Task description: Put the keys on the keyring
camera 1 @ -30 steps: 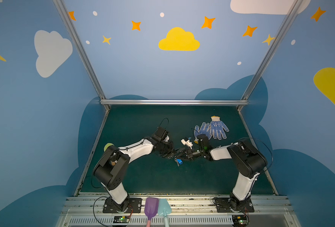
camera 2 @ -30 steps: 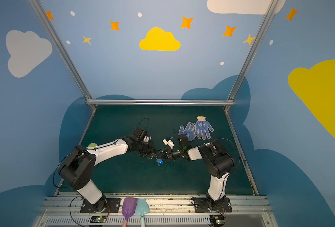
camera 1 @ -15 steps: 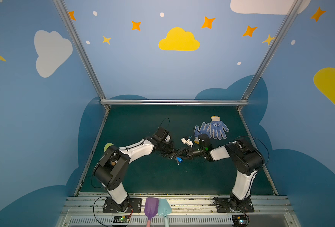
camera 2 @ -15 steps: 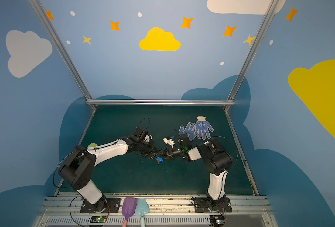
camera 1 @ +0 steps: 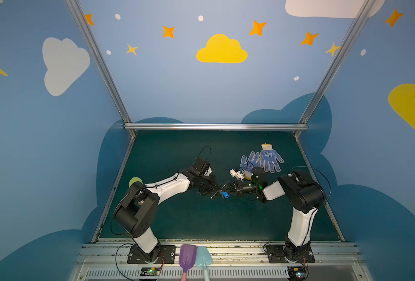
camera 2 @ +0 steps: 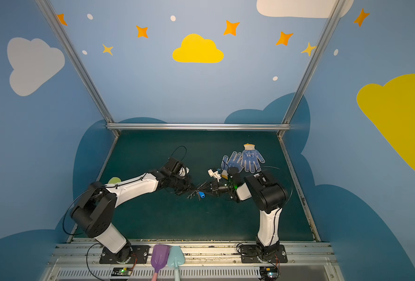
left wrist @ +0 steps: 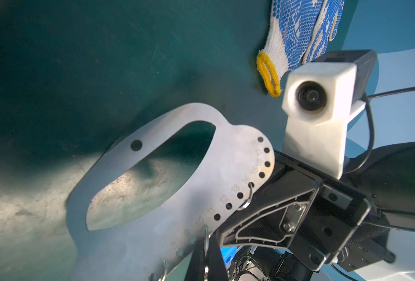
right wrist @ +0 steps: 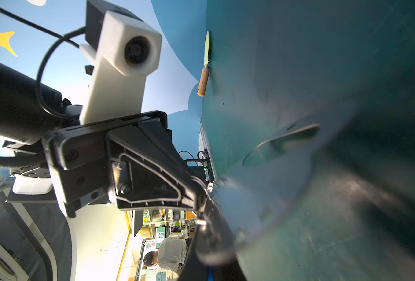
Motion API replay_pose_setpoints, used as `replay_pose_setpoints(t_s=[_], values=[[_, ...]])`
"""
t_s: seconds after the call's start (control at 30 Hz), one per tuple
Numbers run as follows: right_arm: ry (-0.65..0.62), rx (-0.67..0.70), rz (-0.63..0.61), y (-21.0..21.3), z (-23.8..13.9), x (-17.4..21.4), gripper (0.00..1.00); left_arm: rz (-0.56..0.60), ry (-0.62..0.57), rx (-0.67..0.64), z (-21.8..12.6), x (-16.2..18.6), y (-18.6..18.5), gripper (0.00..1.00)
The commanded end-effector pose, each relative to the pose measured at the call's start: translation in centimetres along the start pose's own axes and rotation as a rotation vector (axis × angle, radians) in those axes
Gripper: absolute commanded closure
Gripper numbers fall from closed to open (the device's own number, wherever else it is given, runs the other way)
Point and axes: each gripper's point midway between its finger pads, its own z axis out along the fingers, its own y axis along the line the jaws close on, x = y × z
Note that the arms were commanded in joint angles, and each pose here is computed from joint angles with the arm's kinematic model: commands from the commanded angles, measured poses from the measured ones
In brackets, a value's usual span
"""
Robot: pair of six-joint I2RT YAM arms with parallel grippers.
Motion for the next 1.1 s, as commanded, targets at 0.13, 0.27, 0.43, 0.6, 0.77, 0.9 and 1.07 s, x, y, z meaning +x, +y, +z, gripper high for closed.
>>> replay_pose_setpoints(t_s=[0.13,0.27,0.43,0.6,0.77,0.9,1.07], values=[[0.05,-0.015,-0.054,0.3,0.1,1.6,1.0,0.025,-0.018,-0.028,-0.6,0.2,0.4,0.96],[0.125,0.007,-0.068,-0.3,0.3,4.2,1.0,0.046,-0.041,-0.048,-0.9,-0.2,0.7,0.96],[0.178,0.035,-0.13,-0.2,0.6,6.0,1.0,0.066,-0.044,-0.049,-0.8,0.0,1.0,0.96],[0.203,0.026,-0.204,0.2,1.1,6.2,1.0,0.097,-0.04,-0.028,-0.8,0.3,0.4,0.96],[0.23,0.033,-0.234,0.3,1.2,6.2,1.0,0.127,-0.038,-0.027,-1.0,0.7,0.1,0.96],[0.231,0.031,-0.239,0.3,1.3,6.1,1.0,0.143,-0.031,-0.031,-0.9,1.0,0.2,0.96],[0.228,0.014,-0.252,1.0,1.8,5.2,1.0,0.161,-0.028,-0.029,-0.8,1.3,0.0,0.96]])
